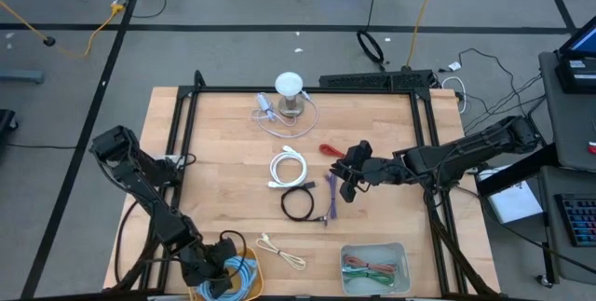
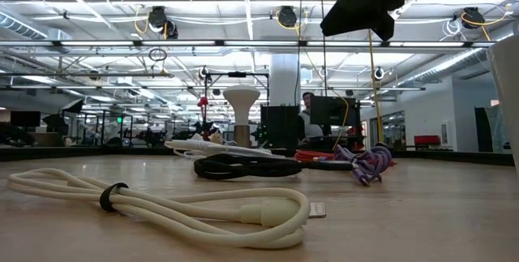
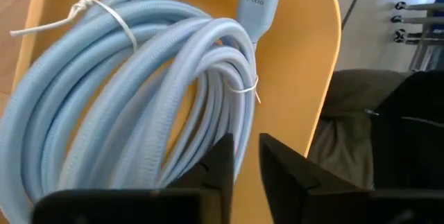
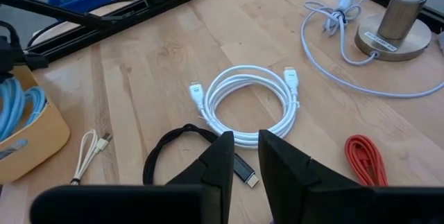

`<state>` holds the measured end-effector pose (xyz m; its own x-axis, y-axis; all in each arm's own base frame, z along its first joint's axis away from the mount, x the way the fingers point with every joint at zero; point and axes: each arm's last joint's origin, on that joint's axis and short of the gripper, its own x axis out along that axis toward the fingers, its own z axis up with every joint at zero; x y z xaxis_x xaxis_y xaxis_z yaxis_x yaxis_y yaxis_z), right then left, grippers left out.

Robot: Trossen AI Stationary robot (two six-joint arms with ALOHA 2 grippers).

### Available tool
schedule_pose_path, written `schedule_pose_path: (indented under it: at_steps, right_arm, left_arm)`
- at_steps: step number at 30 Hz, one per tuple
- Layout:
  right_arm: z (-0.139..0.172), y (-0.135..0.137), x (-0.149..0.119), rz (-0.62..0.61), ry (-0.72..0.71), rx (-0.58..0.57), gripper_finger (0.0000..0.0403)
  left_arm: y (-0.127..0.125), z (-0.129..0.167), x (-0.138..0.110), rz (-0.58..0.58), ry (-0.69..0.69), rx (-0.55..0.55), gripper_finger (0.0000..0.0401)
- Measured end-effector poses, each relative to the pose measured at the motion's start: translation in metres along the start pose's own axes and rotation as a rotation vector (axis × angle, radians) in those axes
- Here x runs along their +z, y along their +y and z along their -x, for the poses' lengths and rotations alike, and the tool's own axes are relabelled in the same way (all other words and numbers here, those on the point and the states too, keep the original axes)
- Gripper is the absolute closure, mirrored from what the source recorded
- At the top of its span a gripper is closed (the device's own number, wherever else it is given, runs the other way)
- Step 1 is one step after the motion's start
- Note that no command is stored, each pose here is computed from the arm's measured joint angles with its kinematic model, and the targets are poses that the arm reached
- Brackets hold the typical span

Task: Pick & Place USB Port
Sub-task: Put the blue HDMI cable into the orange bin, then put the white HDMI cable into the orange bin

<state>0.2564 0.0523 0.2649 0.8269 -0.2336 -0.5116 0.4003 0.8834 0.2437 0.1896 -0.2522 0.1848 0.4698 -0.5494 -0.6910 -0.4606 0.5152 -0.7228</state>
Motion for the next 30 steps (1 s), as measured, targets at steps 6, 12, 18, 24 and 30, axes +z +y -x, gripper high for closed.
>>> schedule_pose_path:
  at_steps: [6,12,18,24,30]
  right_arm:
    - [0.000,0.000,0.000,0.000,0.000,0.000,0.0344]
    - [0.000,0.000,0.000,-0.001,0.000,0.000,0.0344]
    - [0.000,0.000,0.000,-0.010,-0.003,0.002,0.0344]
    - [0.000,0.000,0.000,-0.018,-0.004,0.003,0.0344]
    - [0.000,0.000,0.001,-0.017,-0.008,0.003,0.0344]
  left_arm:
    - [-0.016,0.004,0.002,0.000,-0.015,-0.039,0.0260]
    - [-0.050,0.025,0.022,-0.082,-0.118,-0.128,0.0262]
    - [-0.074,0.082,0.058,-0.214,-0.359,-0.048,0.0298]
    - [-0.078,0.145,0.100,-0.435,-0.501,0.326,0.0323]
    - [-0.054,0.154,0.133,-0.737,-0.338,0.677,0.0323]
